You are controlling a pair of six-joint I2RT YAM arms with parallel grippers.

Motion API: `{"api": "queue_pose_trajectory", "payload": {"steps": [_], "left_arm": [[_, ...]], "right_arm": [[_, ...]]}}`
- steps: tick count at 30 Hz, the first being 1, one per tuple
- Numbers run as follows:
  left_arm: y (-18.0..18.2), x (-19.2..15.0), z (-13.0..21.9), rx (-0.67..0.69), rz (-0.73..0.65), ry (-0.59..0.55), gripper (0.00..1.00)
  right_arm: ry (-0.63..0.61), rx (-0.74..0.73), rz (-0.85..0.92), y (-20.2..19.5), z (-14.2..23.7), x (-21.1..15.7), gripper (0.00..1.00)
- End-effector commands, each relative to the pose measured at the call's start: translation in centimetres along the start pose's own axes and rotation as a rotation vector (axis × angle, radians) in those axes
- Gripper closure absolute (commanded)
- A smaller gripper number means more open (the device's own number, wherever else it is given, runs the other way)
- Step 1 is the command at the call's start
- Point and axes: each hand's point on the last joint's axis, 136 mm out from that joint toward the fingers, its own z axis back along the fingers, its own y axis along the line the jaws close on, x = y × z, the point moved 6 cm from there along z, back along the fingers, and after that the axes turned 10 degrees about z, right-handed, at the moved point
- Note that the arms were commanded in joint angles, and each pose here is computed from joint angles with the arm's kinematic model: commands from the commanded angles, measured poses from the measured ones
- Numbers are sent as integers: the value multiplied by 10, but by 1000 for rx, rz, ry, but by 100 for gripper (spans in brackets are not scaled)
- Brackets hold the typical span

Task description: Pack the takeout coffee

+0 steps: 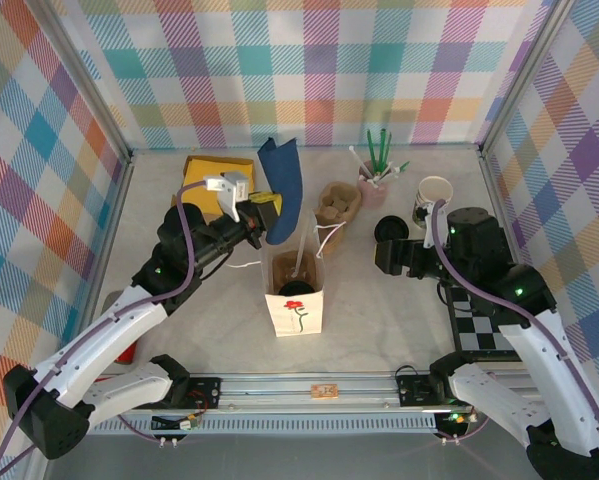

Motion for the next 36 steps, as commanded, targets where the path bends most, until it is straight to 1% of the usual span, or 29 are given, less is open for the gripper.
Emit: {"api": "queue_pose_trajectory", "payload": {"steps": [1, 13, 24, 36], "left_arm": [[-5, 8, 6, -7, -33, -76, 100], [5, -2, 11, 22, -23, -134, 100], [6, -11, 8, 28, -25, -134, 100], [4, -22, 15, 50, -57, -122, 100]], "right_arm": [[-21, 22, -8, 2, -2, 4, 19], [-21, 38, -18, 3, -6, 6, 19], [-21, 41, -19, 3, -6, 5, 20], [-20, 52, -24, 3, -9, 5, 20]]}}
